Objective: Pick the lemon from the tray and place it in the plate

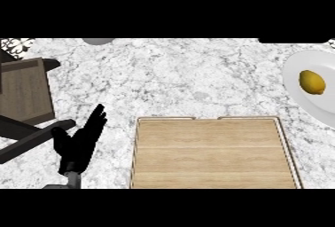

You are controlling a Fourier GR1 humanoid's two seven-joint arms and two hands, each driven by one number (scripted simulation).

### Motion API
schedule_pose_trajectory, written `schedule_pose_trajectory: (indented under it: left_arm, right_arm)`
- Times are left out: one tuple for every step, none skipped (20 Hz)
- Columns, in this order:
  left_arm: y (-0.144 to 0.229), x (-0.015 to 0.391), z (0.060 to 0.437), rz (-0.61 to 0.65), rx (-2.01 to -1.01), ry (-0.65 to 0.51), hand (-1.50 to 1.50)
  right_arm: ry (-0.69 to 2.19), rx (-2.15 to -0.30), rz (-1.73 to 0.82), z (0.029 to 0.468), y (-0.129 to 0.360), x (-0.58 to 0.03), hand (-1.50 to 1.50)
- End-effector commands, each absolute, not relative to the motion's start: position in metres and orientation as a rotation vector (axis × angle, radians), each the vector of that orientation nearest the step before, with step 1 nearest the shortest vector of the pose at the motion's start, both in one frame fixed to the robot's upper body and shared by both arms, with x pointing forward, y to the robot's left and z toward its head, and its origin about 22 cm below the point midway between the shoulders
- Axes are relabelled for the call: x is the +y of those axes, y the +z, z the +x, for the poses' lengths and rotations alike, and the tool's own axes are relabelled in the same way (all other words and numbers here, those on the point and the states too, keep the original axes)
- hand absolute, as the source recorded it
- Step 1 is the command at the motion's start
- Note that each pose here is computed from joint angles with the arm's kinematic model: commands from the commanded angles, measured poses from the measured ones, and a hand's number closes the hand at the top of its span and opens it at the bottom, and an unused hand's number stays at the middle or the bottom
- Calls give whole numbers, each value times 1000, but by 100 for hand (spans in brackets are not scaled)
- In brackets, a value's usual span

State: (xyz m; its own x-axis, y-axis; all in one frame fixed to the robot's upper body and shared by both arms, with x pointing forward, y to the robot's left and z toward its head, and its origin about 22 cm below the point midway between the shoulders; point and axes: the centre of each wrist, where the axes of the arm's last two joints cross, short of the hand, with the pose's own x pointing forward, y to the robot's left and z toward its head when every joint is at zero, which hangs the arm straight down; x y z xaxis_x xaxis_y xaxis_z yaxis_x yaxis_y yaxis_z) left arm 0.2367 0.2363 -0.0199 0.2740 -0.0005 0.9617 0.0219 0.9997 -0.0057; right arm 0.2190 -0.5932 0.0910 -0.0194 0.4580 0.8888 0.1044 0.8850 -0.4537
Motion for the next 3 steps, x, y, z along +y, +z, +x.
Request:
schedule_pose_trajectory:
  left_arm:
    - [-26,230,239,-23,-1221,-9,0]
    - [-37,234,225,-20,-1214,-1,0]
    - [-30,241,228,-11,-1207,-3,0]
  right_arm:
    - [330,-1693,-262,205,84,-598,-150]
    - [308,-1697,-281,200,87,-601,-150]
    - [317,-1677,-282,194,84,-603,-150]
